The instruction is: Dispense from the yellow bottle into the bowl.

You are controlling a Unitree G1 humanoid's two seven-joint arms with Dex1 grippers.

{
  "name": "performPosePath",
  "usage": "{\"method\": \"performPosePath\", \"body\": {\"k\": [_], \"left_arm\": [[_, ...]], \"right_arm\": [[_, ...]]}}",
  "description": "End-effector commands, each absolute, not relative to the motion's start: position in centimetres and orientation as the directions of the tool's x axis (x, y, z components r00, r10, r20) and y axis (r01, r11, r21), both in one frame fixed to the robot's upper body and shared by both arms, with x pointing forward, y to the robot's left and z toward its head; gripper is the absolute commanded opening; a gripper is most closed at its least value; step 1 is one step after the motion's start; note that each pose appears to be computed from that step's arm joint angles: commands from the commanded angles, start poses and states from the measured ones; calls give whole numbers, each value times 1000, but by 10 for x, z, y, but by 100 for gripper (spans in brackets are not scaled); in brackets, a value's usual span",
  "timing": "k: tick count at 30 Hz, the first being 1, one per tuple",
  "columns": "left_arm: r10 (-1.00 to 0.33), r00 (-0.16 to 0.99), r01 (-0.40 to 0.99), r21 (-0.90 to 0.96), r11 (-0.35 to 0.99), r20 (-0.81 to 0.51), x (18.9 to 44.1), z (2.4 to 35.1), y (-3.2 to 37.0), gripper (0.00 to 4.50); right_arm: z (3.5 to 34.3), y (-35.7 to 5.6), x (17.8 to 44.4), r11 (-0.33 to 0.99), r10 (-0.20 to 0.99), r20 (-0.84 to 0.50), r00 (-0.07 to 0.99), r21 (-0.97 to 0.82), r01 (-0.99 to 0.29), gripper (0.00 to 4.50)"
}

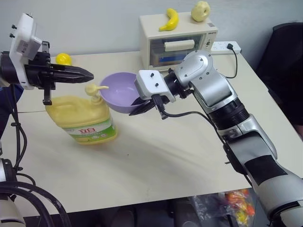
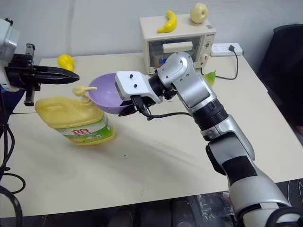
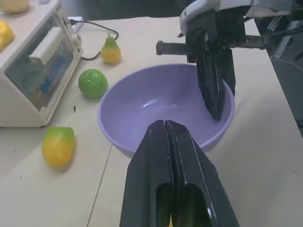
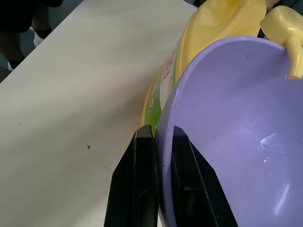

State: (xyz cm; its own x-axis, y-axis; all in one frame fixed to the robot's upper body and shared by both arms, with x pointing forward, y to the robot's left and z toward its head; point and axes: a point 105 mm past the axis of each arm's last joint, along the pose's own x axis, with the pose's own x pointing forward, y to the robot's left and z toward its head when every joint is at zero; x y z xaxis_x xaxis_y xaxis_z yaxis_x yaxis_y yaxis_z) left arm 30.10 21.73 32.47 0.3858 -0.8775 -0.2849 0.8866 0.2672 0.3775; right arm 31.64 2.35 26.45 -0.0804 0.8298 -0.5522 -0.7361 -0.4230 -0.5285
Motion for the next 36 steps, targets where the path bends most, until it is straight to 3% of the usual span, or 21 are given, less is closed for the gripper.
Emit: {"method": "performPosePath", "body": {"k": [1, 6, 29, 36], "left_arm": [[-848, 410, 878, 397, 267, -337, 296, 322, 225, 2], [-785, 444, 870, 417, 263, -432, 305, 300, 231, 2], [-795, 436, 871, 419, 256, -422, 312, 299, 223, 2], [-749, 443, 882, 392, 264, -493, 313, 282, 232, 2]], "right_arm": [[285, 27, 308, -432, 849, -521, -85, -594, -678, 0], [285, 25, 310, -439, 841, -535, -74, -598, -670, 0], [260, 23, 322, -459, 810, -584, -52, -577, -675, 0], [260, 21, 322, -462, 810, -584, -54, -578, -673, 0]]}}
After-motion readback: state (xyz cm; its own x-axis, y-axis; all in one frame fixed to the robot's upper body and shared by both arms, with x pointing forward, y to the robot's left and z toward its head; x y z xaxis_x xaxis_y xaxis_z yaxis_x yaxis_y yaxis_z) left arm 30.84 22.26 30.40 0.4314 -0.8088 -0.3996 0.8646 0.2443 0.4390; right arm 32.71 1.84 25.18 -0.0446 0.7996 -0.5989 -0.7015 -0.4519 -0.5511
